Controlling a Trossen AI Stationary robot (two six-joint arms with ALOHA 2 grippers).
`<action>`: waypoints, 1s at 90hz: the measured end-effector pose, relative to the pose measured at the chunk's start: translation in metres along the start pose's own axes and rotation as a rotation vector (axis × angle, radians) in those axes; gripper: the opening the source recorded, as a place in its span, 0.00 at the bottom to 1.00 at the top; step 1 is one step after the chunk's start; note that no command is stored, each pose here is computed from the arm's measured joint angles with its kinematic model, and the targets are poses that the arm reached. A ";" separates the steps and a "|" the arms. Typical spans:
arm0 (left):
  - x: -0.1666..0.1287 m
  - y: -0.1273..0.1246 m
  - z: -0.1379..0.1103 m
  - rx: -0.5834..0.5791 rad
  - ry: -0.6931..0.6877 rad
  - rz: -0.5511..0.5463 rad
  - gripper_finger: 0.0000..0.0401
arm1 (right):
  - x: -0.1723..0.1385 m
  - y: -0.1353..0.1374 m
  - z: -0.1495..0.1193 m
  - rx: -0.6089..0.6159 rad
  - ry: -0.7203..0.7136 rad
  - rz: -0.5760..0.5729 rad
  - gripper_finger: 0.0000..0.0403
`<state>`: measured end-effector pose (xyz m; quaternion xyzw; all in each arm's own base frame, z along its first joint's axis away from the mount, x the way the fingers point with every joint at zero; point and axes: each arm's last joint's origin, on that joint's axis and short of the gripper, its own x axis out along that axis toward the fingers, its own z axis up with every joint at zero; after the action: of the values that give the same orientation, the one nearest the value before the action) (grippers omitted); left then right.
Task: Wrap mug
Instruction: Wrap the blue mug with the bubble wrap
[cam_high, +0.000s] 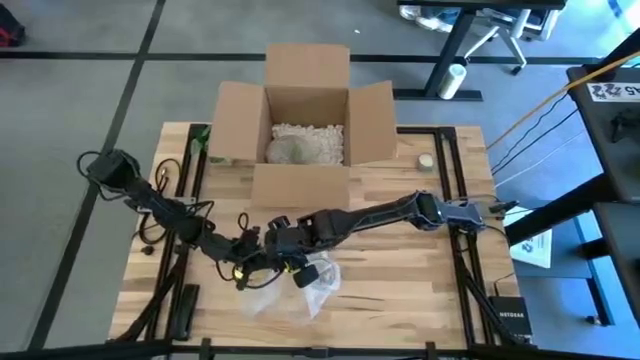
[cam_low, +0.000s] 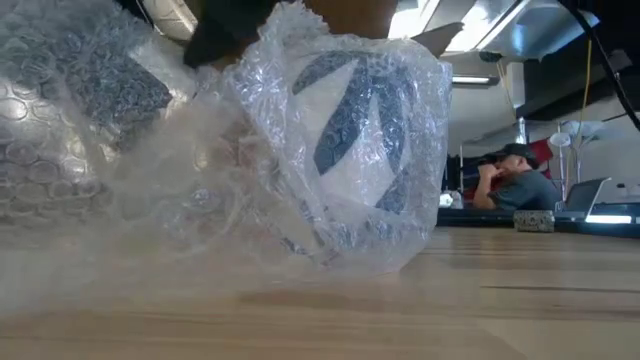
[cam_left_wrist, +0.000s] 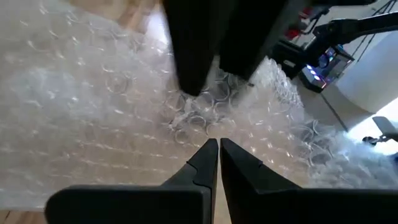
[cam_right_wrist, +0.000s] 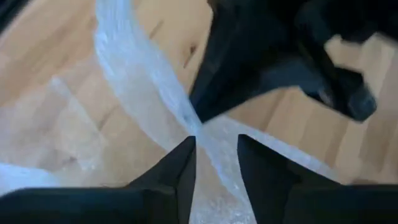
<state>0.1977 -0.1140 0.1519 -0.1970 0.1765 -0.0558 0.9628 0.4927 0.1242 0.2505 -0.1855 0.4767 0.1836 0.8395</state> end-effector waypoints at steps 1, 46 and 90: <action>0.000 0.000 0.000 0.000 0.001 0.000 0.00 | 0.001 0.000 -0.001 0.004 0.007 0.003 0.20; 0.000 0.000 0.000 -0.006 0.002 0.001 0.00 | -0.033 0.010 -0.001 0.189 0.054 -0.045 0.00; 0.000 0.002 0.007 0.027 -0.040 0.001 0.00 | -0.082 0.055 -0.008 0.347 0.184 -0.089 0.00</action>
<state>0.1998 -0.1100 0.1572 -0.1848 0.1564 -0.0536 0.9688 0.4207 0.1574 0.3107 -0.0749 0.5673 0.0437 0.8189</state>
